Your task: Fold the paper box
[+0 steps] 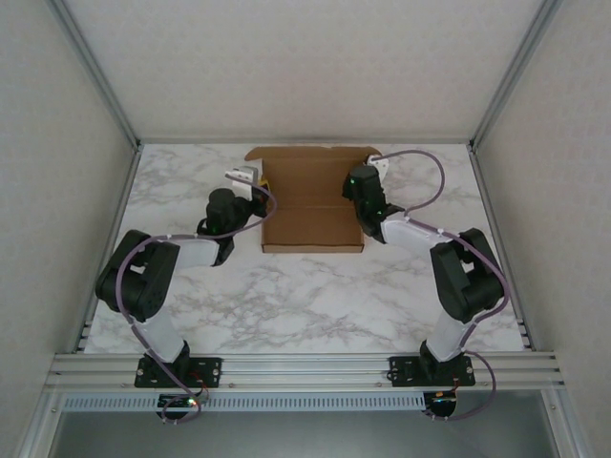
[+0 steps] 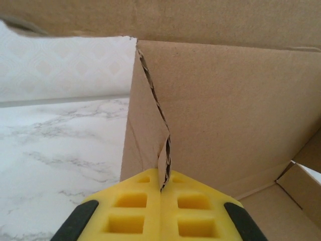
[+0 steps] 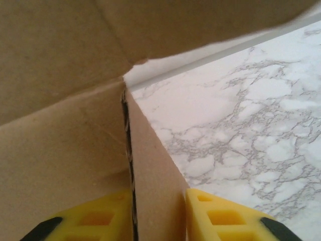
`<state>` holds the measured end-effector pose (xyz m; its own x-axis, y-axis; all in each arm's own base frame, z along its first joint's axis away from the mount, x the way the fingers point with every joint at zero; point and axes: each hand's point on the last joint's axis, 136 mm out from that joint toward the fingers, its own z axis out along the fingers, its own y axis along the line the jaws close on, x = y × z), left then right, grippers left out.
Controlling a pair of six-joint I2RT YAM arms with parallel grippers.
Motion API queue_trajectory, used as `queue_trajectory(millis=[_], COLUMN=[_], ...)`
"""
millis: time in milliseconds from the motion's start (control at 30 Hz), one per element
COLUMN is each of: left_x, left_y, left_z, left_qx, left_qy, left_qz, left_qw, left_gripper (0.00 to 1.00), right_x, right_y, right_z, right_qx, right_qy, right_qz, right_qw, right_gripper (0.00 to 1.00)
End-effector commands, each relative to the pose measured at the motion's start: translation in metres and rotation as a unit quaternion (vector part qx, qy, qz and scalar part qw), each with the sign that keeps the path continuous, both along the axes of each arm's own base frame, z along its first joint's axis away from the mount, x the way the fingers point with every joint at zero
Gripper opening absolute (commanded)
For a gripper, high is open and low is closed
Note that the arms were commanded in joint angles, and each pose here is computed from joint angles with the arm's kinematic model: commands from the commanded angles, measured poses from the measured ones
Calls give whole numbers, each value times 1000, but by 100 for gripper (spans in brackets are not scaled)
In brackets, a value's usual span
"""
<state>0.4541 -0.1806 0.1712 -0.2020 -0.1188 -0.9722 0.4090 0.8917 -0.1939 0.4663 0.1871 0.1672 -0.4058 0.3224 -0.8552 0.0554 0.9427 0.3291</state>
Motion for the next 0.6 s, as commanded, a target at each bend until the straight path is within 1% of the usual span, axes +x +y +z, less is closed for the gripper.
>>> queue_trajectory(millis=[0, 67, 133, 267, 467, 567], left_x=[-23, -29, -35, -48, -64, -71], left_y=[-19, -17, -14, -11, -16, -17], left_z=[9, 9, 5, -1, -12, -18], left_qx=[-1, -3, -3, -3, 7, 10], left_qy=[-23, -31, -31, -28, -12, -6], left_qz=[-50, -49, -46, -42, -43, -39], left_qw=[998, 998, 998, 999, 999, 999], left_gripper=[0, 0, 0, 0, 0, 0], right_x=[-13, -19, -24, -34, -47, -54], right_y=[24, 24, 23, 22, 17, 12], right_z=[18, 13, 10, 0, -10, -17], right_qx=[3, -2, 1, 7, 16, 14], right_qy=[-43, -48, -53, -55, -53, -51], right_qz=[86, 97, 102, 113, 116, 113], right_qw=[995, 994, 993, 992, 992, 992], right_gripper=[22, 17, 14, 10, 4, 3])
